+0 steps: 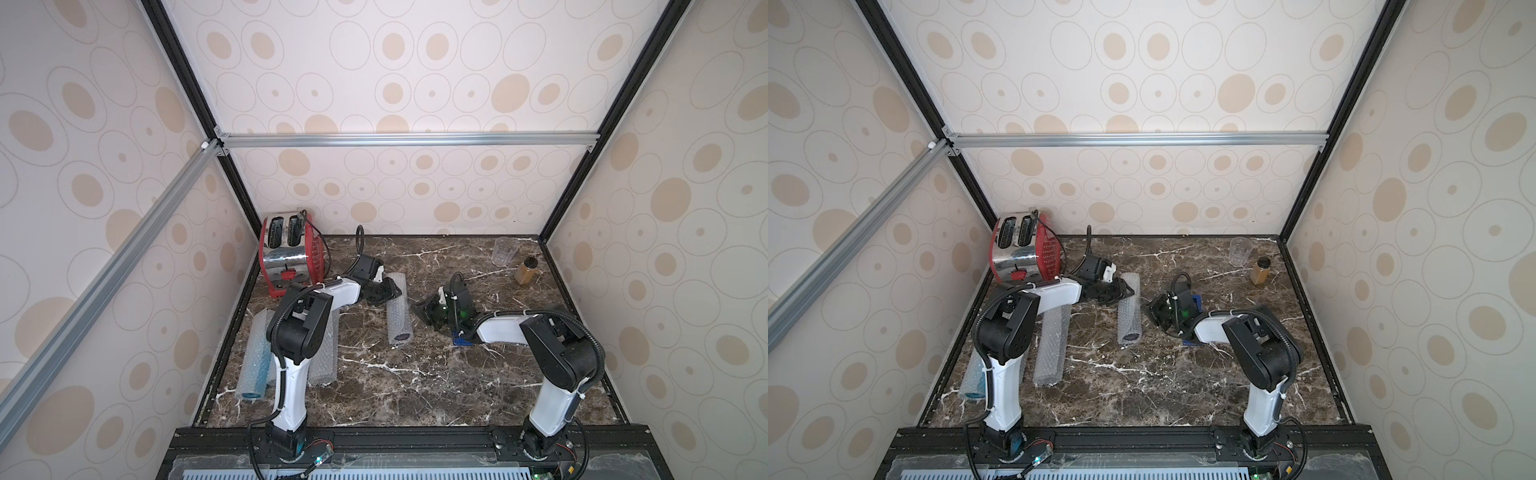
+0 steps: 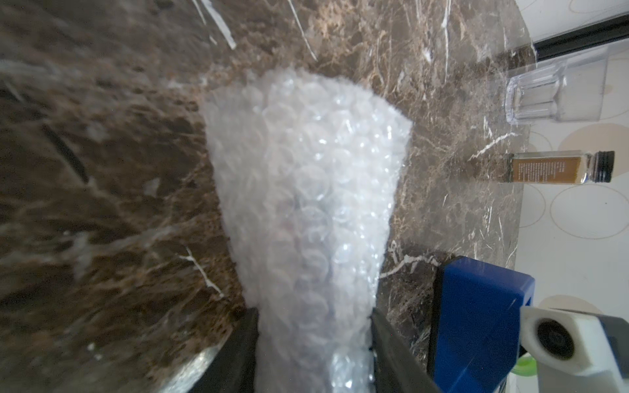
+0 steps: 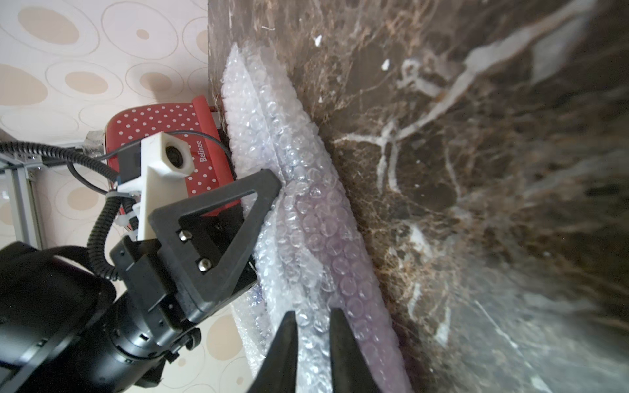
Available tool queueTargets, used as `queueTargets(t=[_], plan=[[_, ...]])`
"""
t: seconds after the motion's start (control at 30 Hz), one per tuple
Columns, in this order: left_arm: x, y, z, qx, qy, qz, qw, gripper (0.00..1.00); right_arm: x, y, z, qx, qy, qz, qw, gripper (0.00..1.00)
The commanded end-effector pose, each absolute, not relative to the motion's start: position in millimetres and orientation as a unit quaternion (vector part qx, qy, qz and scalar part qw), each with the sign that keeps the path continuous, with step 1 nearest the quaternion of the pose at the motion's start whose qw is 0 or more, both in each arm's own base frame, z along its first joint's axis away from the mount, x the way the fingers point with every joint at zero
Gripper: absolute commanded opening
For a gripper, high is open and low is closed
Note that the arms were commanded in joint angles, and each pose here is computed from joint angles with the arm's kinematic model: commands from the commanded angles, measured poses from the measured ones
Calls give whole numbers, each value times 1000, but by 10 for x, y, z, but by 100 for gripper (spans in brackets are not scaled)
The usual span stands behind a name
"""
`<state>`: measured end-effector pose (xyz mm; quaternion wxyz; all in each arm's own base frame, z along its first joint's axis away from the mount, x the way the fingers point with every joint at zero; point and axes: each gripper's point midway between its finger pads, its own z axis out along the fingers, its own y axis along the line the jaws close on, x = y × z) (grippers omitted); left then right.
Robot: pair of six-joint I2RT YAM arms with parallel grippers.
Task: Wrap wine bottles in bubble wrap
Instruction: Stick the tape on the bubble wrap.
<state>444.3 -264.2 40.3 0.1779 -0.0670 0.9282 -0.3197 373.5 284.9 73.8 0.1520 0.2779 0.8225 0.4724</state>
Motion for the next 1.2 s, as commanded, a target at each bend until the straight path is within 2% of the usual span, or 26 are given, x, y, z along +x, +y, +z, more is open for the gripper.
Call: queueTargets(t=[0.0, 0.33, 0.43, 0.63, 0.9, 1.17], plan=[[4170, -2426, 70, -77, 954, -260, 128, 49, 3770, 2796, 952, 259, 823, 480, 159, 14], [4177, -2418, -8, -81, 955, -258, 121, 48, 3626, 2904, 1294, 157, 872, 432, 167, 14], [4177, -2413, 25, -80, 955, -257, 123, 48, 3679, 2789, 1216, 157, 887, 402, 165, 14], [4171, -2411, 43, -78, 955, -257, 126, 48, 3837, 2763, 1102, 152, 892, 399, 150, 4], [4164, -2424, 10, -77, 956, -256, 122, 48, 3862, 2966, 833, 141, 897, 406, 104, 3], [4162, -2423, -15, -77, 956, -255, 120, 48, 3816, 3150, 917, 121, 895, 419, 94, 3]])
